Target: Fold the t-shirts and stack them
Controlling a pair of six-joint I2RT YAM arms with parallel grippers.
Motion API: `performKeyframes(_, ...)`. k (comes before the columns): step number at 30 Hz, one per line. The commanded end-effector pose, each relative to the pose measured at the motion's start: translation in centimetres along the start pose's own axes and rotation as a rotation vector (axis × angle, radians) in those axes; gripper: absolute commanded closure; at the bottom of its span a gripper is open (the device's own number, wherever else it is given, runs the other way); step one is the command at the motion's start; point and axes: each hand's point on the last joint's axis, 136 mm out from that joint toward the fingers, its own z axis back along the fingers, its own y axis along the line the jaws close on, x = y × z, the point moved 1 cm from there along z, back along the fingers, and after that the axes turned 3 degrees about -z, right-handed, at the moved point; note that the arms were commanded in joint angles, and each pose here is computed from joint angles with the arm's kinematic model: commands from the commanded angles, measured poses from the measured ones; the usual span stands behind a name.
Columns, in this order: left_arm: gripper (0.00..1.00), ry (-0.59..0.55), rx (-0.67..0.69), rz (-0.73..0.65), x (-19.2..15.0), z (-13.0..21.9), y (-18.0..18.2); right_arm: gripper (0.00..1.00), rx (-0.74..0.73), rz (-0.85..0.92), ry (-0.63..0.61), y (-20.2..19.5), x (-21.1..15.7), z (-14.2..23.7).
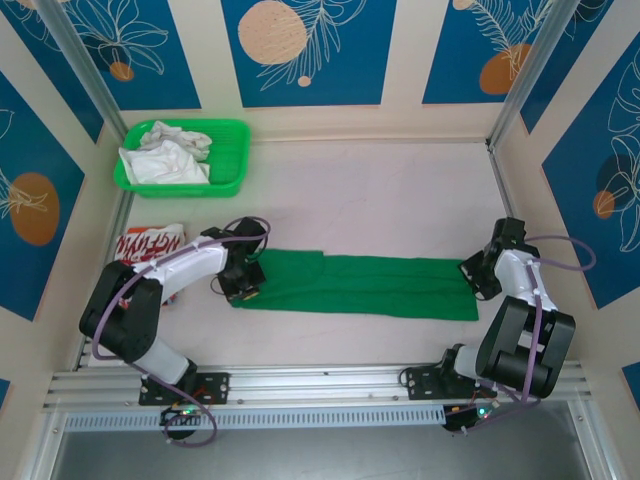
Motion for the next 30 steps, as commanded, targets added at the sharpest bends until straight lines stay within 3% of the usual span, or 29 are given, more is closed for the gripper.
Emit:
performKeyframes(1, 1.0, -0.01, 0.047, 0.005, 0.3, -0.4, 1.1, 0.96, -0.015, -0.055, 0.015, -0.8, -0.4, -0.5)
performKeyframes(3, 0.99, -0.011, 0.059, 0.006, 0.3, -0.4, 1.3, 0.88, -0.007, -0.061, 0.021, -0.7, -0.4, -0.4)
performKeyframes(5, 0.85, -0.023, 0.064, 0.005, 0.5, 0.0, 1.3, 0.63, 0.01, -0.062, 0.005, -0.5, -0.3, 0.2)
performKeyframes(8, 0.67, -0.068, 0.054, -0.003, 1.1, 1.5, 1.1, 0.36, 0.06, -0.022, -0.062, 0.2, 0.1, 1.8)
performKeyframes(10, 0.59, -0.104, 0.038, -0.01, 1.5, 2.7, 0.8, 0.28, 0.102, 0.038, -0.11, 1.2, 0.2, 3.1)
performKeyframes(11, 0.5, -0.121, 0.027, -0.016, 1.7, 3.3, 0.6, 0.26, 0.122, 0.069, -0.131, 1.7, 0.1, 3.7)
performKeyframes(16, 0.21, -0.158, -0.08, -0.051, 2.4, 4.8, -2.4, 0.25, 0.308, 0.291, -0.137, 6.7, -2.8, 5.4)
performKeyframes(19, 0.2, -0.141, -0.135, -0.052, 2.8, 4.0, -4.3, 0.29, 0.369, 0.366, -0.029, 9.4, -6.1, 4.6)
performKeyframes(23, 0.2, -0.095, -0.165, -0.039, 2.8, 1.9, -5.6, 0.35, 0.334, 0.475, 0.08, 11.8, -10.7, 2.5)
performKeyframes(30, 0.21, -0.062, -0.13, -0.02, 2.3, -0.2, -4.6, 0.42, 0.278, 0.627, 0.212, 14.6, -15.8, -0.3)
